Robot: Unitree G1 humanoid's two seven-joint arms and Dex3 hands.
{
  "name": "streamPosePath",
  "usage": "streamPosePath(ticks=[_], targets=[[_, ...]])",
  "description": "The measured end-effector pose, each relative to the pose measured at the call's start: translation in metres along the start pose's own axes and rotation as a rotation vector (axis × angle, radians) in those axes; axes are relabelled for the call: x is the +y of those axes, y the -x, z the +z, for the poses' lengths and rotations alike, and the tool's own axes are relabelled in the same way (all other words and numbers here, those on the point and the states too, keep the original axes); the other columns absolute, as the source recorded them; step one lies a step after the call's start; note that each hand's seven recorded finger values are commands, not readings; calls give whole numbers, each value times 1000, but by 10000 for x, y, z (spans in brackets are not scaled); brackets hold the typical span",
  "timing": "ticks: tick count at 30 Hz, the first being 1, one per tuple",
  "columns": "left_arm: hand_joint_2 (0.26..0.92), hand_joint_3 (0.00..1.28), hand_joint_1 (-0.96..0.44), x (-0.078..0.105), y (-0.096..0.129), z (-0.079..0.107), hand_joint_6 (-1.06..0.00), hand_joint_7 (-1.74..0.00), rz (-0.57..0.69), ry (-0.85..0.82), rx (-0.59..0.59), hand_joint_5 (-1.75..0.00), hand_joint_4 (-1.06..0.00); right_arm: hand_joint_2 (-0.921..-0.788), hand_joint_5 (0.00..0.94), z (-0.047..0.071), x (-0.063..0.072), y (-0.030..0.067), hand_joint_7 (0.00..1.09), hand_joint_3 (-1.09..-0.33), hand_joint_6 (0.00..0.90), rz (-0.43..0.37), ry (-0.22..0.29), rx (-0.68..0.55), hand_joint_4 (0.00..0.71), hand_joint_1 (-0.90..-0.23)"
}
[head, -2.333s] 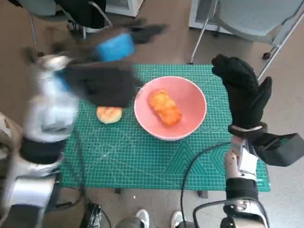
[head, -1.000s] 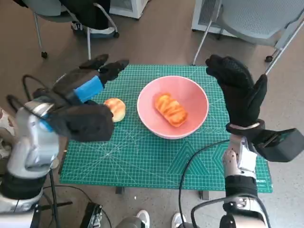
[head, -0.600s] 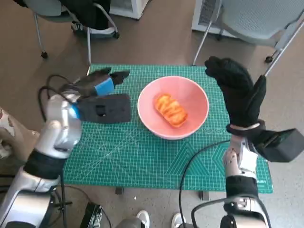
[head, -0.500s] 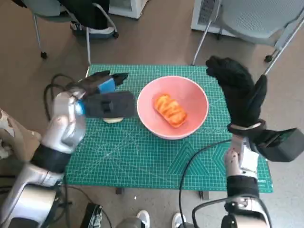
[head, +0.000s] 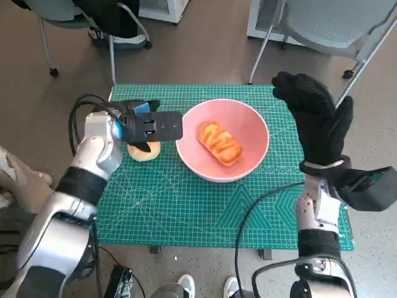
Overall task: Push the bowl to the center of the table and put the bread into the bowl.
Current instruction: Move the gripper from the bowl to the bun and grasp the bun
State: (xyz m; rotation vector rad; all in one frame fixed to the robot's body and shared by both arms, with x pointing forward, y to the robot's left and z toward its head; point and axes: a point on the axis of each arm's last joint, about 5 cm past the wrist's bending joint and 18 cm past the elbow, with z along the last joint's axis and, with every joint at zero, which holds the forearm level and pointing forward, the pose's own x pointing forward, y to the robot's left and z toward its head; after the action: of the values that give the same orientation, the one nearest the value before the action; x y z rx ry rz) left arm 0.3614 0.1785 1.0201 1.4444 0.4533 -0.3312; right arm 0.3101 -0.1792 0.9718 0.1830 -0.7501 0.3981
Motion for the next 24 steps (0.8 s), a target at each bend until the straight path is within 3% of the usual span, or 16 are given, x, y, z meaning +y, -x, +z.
streamPosePath(ticks=[24], targets=[[699,5,-476,-148,-133,-64,-86,-3,-70,-18,73,1,1,-921,2,-2,6,-3,507,-823,12,-4,4,4,186,-664]])
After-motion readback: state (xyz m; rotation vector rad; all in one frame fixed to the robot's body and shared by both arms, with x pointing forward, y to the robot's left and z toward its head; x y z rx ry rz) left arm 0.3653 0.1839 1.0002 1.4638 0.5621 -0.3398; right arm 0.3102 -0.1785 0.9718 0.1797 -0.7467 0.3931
